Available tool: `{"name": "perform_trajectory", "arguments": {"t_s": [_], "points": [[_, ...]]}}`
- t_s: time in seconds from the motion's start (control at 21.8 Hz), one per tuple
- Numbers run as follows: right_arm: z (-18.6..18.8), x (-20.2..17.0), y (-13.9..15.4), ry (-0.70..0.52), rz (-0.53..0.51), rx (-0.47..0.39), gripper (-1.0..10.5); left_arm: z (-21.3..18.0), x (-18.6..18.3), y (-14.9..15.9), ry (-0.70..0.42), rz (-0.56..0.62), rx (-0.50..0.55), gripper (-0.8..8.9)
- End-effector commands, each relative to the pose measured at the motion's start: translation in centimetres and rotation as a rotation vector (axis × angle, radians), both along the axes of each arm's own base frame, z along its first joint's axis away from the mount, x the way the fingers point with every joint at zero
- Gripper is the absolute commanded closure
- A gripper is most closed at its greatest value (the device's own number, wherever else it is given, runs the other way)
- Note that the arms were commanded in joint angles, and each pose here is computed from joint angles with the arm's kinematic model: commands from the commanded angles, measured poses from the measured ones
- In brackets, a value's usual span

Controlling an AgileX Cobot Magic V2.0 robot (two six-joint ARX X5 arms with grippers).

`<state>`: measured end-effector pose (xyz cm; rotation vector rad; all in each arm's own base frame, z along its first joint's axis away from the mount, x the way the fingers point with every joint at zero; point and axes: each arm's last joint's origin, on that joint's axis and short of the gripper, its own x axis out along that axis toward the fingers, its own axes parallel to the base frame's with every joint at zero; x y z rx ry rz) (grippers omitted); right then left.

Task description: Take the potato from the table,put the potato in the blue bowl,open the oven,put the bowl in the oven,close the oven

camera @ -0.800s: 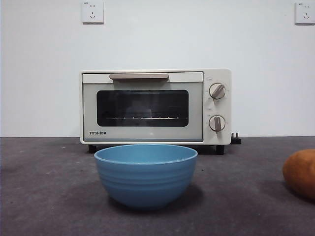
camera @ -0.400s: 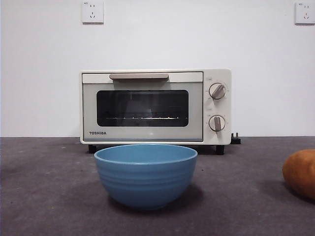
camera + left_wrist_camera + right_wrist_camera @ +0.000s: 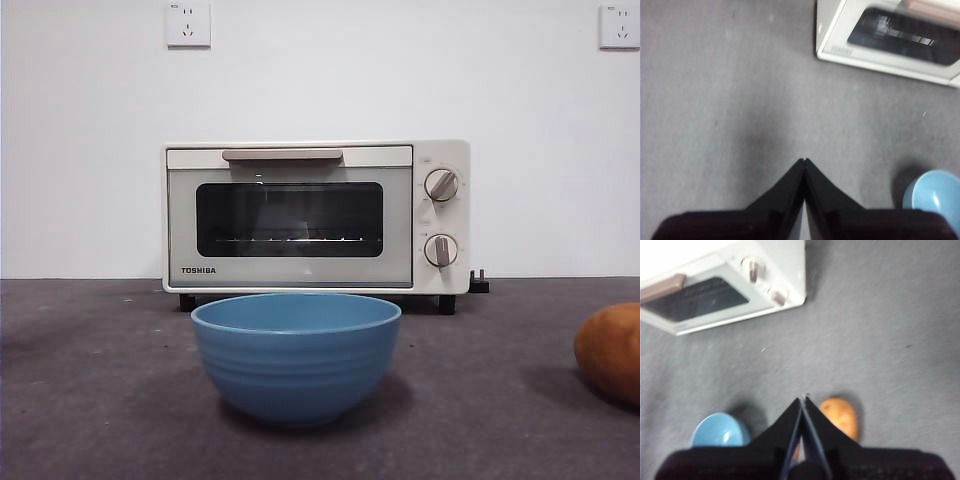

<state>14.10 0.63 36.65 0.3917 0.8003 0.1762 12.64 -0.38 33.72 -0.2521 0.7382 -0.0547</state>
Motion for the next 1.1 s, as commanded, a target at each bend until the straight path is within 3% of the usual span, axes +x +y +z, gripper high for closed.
{"name": "perform_trajectory", "arguments": {"t_s": [0.05,0.18,0.41,0.64,0.78,0.87,1.1], "points": [[-0.6,2.5,0.3,0.060,0.114,0.035,9.5,-0.9,1.0,-0.1,0.121,-0.034,-0.005,8.18],[-2.7,5.5,1.5,0.204,0.186,0.034,9.5,-2.4,2.2,-0.3,0.269,-0.128,-0.032,8.18],[-7.0,8.6,4.5,0.455,0.201,-0.234,9.4,-3.8,3.8,-0.8,0.397,-0.195,-0.030,8.18],[-9.6,10.0,6.8,0.560,0.254,-0.340,9.2,-4.4,4.4,-1.6,0.429,-0.239,-0.022,8.18],[-10.4,10.4,7.1,0.592,0.250,-0.367,5.3,-4.4,4.4,-2.1,0.426,-0.266,-0.015,8.18],[-10.7,10.7,7.2,0.598,0.249,-0.371,3.8,-4.4,4.4,-2.4,0.427,-0.280,-0.012,8.18],[-12.5,11.7,7.5,0.643,0.250,-0.377,3.8,-4.3,4.4,-2.7,0.423,-0.297,-0.008,8.18]]}}
